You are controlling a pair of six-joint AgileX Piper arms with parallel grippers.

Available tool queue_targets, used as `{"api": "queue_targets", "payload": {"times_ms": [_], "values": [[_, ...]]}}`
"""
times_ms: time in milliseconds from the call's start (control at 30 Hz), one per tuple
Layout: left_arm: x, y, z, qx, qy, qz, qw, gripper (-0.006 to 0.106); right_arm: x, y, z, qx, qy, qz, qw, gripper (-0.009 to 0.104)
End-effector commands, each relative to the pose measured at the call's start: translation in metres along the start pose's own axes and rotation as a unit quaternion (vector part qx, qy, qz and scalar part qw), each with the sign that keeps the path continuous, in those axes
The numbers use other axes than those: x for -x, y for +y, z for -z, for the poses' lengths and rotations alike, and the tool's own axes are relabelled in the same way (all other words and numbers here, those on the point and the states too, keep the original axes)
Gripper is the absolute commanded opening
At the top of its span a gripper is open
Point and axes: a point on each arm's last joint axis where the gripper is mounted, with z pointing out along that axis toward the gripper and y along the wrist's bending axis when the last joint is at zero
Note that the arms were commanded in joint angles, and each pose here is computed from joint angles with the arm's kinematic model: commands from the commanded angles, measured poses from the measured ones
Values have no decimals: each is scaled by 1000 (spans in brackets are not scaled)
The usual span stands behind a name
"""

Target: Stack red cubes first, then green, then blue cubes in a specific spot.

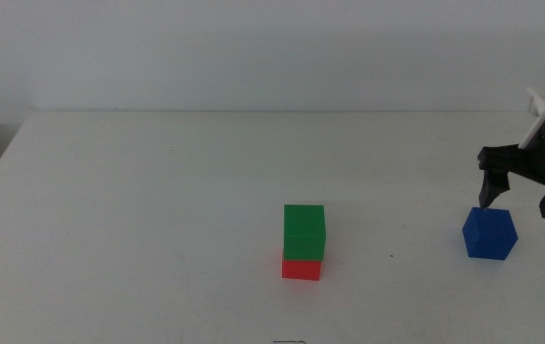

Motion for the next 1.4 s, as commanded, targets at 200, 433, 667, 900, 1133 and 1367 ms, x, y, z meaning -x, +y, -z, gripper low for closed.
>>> {"api": "queue_targets", "payload": {"times_ms": [200,433,667,900,1133,1367], "values": [[5,-10,7,-27,-13,-2,1000,93,13,2,1,-3,-42,19,999,92],[5,-10,7,-26,-14,-2,1000,93,17,2,-4,-5,-51,21,998,92],[5,-10,7,-26,-14,-2,1000,93,17,4,-16,-8,-35,25,999,92],[5,-10,7,-27,-13,-2,1000,93,18,8,-30,-16,-22,35,999,92],[5,-10,7,-26,-14,-2,1000,93,19,6,-44,-24,-4,37,999,91],[5,-10,7,-26,-14,-2,1000,93,19,6,-52,-26,6,36,999,72]]}}
